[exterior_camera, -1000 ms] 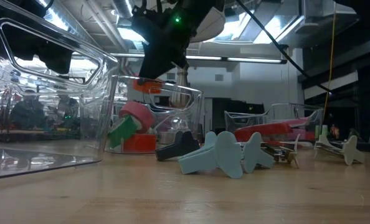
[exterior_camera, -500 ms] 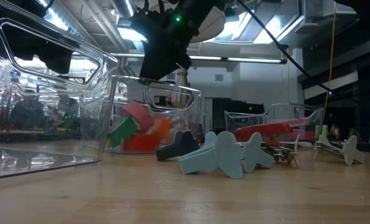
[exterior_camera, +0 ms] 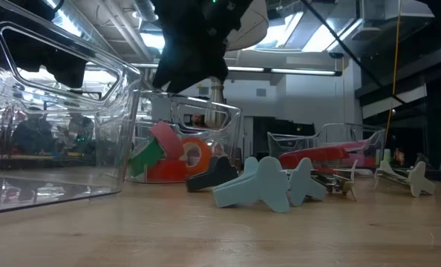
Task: Pick and place Stapler, Stapler remover, tape
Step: Put the left blue staple remover into the bottom transparent bin
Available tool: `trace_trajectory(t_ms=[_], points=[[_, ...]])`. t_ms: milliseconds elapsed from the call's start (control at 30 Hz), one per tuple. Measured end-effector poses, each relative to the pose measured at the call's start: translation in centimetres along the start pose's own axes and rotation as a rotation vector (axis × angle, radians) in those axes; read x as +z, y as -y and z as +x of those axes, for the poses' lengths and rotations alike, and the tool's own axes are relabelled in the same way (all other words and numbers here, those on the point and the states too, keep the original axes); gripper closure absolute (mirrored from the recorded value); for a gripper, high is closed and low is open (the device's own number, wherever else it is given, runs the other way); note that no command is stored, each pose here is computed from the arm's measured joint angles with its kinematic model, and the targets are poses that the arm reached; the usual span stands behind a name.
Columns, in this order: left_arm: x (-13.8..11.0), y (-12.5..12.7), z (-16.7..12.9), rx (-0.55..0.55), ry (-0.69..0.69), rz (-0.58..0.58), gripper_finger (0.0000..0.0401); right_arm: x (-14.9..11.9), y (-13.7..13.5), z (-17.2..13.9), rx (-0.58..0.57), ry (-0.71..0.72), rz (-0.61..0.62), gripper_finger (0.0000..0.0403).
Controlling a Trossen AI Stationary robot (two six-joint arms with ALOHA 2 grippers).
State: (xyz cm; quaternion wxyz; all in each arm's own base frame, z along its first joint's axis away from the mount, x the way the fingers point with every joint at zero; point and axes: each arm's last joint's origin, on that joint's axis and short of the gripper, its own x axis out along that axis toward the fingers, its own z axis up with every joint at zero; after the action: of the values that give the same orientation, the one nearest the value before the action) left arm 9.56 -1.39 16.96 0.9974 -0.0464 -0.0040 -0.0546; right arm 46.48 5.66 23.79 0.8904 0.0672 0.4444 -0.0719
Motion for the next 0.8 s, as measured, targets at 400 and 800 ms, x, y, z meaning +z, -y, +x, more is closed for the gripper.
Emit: trace_trajectory(t_ms=[400,800], points=[[0.0,0.0,0.0,-0.001,0.0,0.0,0.0217,-0.1,-6.8,-3.1,0.04,0.118,-0.148,0.0219],[0.0,0.0,0.0,-0.001,0.0,0.0,0.0216,-0.7,-10.5,-4.7,0.11,0.186,-0.265,0.0219]])
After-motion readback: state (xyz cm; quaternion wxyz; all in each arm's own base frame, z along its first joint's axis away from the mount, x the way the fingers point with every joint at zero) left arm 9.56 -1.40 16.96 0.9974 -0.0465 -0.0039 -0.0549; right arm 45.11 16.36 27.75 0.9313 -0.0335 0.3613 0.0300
